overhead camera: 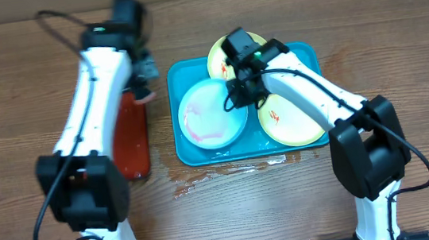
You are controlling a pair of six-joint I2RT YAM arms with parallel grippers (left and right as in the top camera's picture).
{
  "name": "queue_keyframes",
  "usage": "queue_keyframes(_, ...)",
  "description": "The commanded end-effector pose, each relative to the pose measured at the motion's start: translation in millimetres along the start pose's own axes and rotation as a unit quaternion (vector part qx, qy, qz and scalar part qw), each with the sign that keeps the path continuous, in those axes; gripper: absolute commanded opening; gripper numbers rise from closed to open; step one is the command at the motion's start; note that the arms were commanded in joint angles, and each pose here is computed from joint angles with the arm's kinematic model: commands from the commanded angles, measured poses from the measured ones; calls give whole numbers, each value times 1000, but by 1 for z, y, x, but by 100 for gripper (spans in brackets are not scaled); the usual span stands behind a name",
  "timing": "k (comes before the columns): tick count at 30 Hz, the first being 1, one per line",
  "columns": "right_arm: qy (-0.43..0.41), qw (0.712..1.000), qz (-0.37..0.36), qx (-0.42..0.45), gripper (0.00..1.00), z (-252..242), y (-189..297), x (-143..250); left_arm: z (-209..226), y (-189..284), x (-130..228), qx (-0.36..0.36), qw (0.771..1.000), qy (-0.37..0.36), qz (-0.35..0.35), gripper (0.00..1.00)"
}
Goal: Clean dirty plates on tray and stack at the side
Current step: 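Lift the sponge back to the black tray with the left gripper, then lift the light blue plate with the right gripper and place it right of tray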
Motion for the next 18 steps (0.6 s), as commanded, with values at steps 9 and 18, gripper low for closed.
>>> queue_keyframes(9,170,861,-184,442,4,17,142,-50,89,9,-21,22,990,136,42,4)
queue_keyframes(18,294,779,-190,521,4,66,173,-54,94,8,-22,26,988,144,45,4)
Point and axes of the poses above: each gripper's point midway between its finger pads, its own y axis back along the fingers, its own z axis along the line the jaws close on, x = y × z, the point moved 4 cm from there along y, back along the fingers, and after that the axes turned 3 degrees about y, right-handed, at the moved point
